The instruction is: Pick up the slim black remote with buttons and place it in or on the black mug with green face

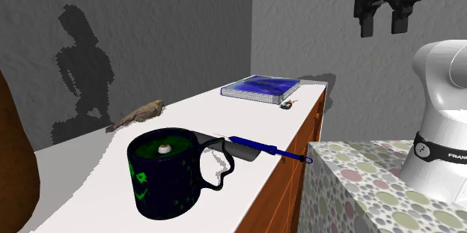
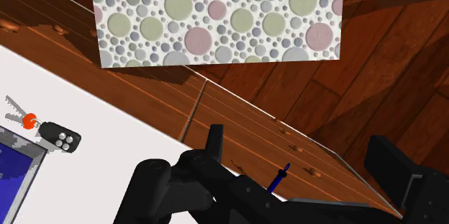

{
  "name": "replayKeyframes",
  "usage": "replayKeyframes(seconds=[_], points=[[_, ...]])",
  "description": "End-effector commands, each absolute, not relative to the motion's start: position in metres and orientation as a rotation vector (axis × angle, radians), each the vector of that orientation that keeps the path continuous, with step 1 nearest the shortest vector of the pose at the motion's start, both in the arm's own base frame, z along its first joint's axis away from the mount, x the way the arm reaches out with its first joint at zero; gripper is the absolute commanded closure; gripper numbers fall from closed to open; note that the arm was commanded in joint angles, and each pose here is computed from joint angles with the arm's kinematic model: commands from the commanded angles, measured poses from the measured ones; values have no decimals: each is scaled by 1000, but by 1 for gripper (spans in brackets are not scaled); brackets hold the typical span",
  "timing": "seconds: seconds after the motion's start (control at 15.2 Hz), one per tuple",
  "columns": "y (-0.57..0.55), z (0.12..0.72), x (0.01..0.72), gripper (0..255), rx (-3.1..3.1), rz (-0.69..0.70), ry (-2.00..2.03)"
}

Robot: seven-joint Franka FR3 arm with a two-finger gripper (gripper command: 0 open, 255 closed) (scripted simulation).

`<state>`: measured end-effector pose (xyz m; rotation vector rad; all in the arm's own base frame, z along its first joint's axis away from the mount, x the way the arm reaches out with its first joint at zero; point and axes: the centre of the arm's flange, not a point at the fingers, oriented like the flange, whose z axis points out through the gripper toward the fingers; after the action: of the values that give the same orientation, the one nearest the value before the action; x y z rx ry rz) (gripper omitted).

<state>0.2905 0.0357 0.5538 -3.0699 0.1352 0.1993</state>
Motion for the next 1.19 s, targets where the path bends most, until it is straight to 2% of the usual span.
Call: replayKeyframes(seconds=[0.0,1.12], points=[[36,554,291,0,-3070,199,135],[32,444,473,0,-3046,89,543]])
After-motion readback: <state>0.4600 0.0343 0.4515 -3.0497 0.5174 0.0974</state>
